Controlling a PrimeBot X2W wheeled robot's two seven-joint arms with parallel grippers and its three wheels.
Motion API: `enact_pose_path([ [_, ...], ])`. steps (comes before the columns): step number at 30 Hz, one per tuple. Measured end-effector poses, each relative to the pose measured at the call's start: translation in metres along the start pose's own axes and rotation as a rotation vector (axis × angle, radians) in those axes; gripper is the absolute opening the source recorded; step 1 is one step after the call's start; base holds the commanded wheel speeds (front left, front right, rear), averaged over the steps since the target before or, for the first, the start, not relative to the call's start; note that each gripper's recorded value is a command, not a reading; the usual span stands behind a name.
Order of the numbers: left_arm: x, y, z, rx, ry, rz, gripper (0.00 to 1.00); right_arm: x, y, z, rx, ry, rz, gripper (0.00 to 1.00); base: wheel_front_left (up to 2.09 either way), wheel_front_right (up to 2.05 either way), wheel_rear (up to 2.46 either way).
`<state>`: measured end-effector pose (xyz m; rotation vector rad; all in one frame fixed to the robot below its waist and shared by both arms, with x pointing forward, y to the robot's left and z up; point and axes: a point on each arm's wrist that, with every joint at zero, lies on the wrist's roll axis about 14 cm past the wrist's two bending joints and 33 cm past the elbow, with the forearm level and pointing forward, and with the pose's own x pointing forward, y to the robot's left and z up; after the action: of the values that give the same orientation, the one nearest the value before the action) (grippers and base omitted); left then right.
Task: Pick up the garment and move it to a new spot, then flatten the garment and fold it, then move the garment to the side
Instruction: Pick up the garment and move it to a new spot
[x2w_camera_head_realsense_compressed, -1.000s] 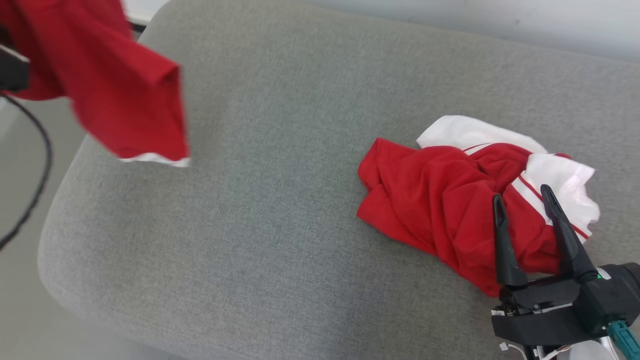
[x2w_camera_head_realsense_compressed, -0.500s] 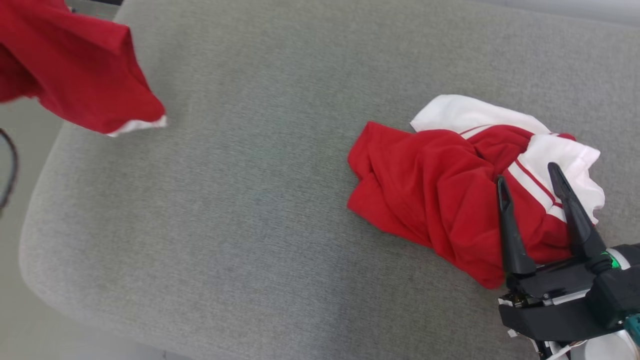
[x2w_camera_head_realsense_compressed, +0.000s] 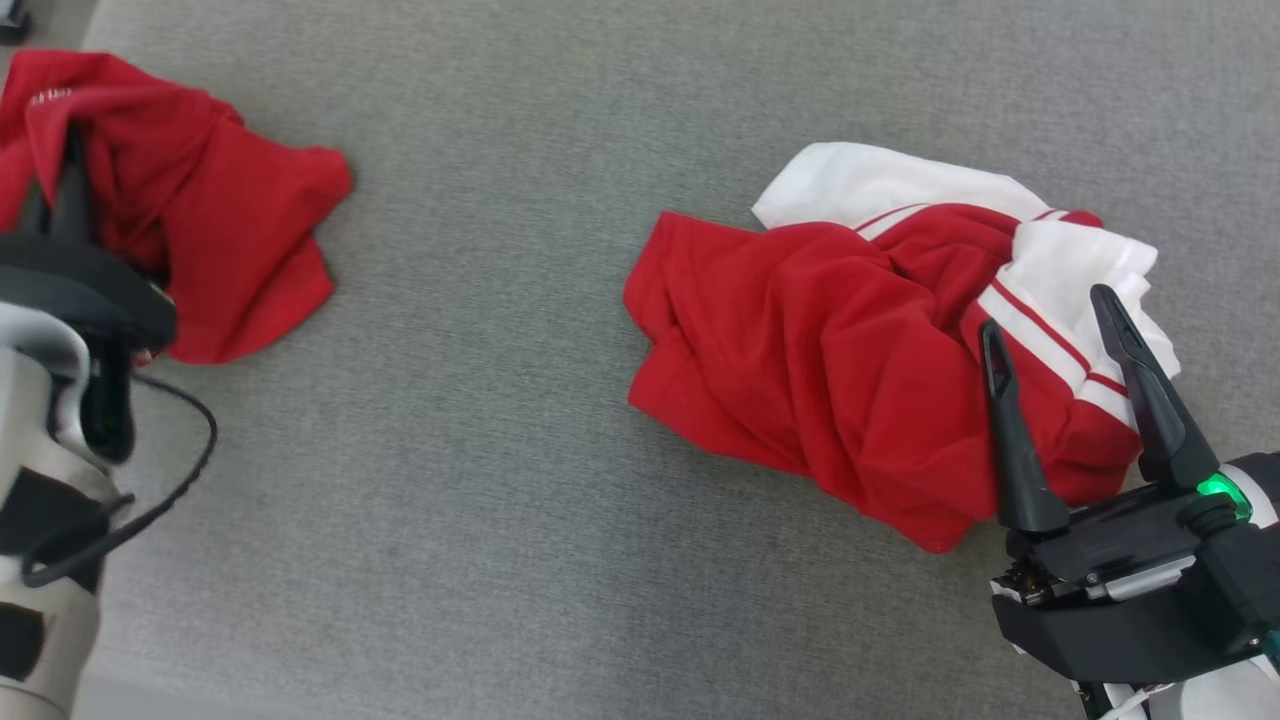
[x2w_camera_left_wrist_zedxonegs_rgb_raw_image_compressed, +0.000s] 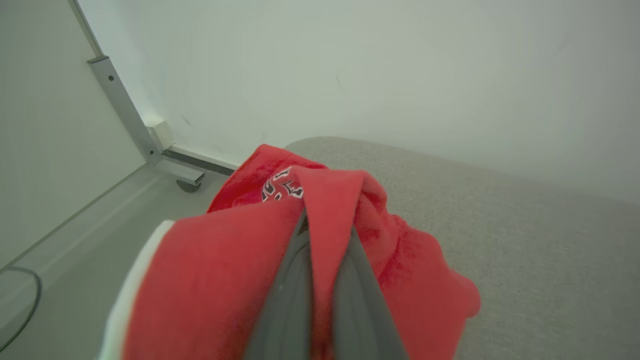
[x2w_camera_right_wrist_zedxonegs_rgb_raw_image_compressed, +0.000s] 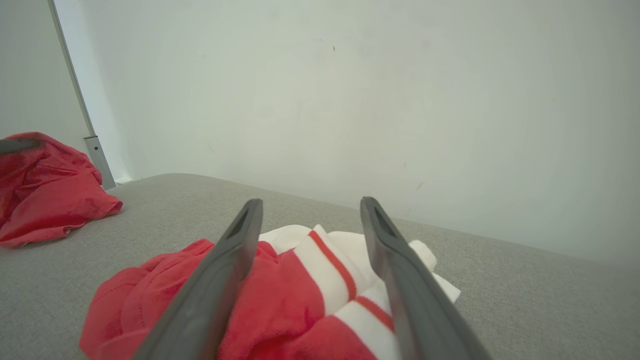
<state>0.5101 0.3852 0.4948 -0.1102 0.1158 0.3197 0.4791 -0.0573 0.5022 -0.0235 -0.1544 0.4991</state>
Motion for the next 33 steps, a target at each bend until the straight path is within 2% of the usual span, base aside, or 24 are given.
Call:
enact_pose_path([
  [4, -0.003, -0.001, -0.045, -0.031, 0.138, 0.025, 0.0, -0.002, -0.005, 0.001, -0.009, 0.002, -0.013, 1.0, 0.0, 0.0, 0.0],
  [7, -0.004, 0.0, -0.058, -0.038, 0.173, 0.037, 0.0, -0.004, -0.008, 0.0, -0.017, 0.005, -0.023, 1.0, 0.0, 0.0, 0.0],
  [8, -0.005, -0.001, -0.059, -0.048, 0.177, 0.041, 0.11, -0.004, -0.009, 0.001, -0.02, 0.003, -0.025, 1.0, 0.0, 0.0, 0.0],
  [9, -0.006, -0.001, -0.06, -0.049, 0.183, 0.04, 1.0, -0.005, -0.009, 0.002, -0.02, 0.002, -0.026, 1.0, 0.0, 0.0, 0.0],
  [19, -0.005, 0.005, 0.009, -0.037, 0.023, 0.019, 1.0, -0.007, 0.003, 0.02, 0.0, -0.042, -0.018, 1.0, 0.0, 0.0, 0.0],
  [24, -0.006, 0.004, 0.066, -0.001, -0.116, -0.021, 1.0, -0.01, 0.01, 0.03, 0.017, -0.072, -0.017, 1.0, 0.0, 0.0, 0.0],
  [28, -0.009, -0.013, 0.119, 0.018, -0.268, -0.076, 1.0, -0.015, 0.008, 0.037, 0.024, -0.092, -0.041, 1.0, 0.0, 0.0, 0.0],
  [33, -0.019, -0.045, 0.143, 0.04, -0.366, -0.158, 1.0, -0.026, 0.0, 0.045, 0.019, -0.104, -0.087, 1.0, 0.0, 0.0, 0.0],
])
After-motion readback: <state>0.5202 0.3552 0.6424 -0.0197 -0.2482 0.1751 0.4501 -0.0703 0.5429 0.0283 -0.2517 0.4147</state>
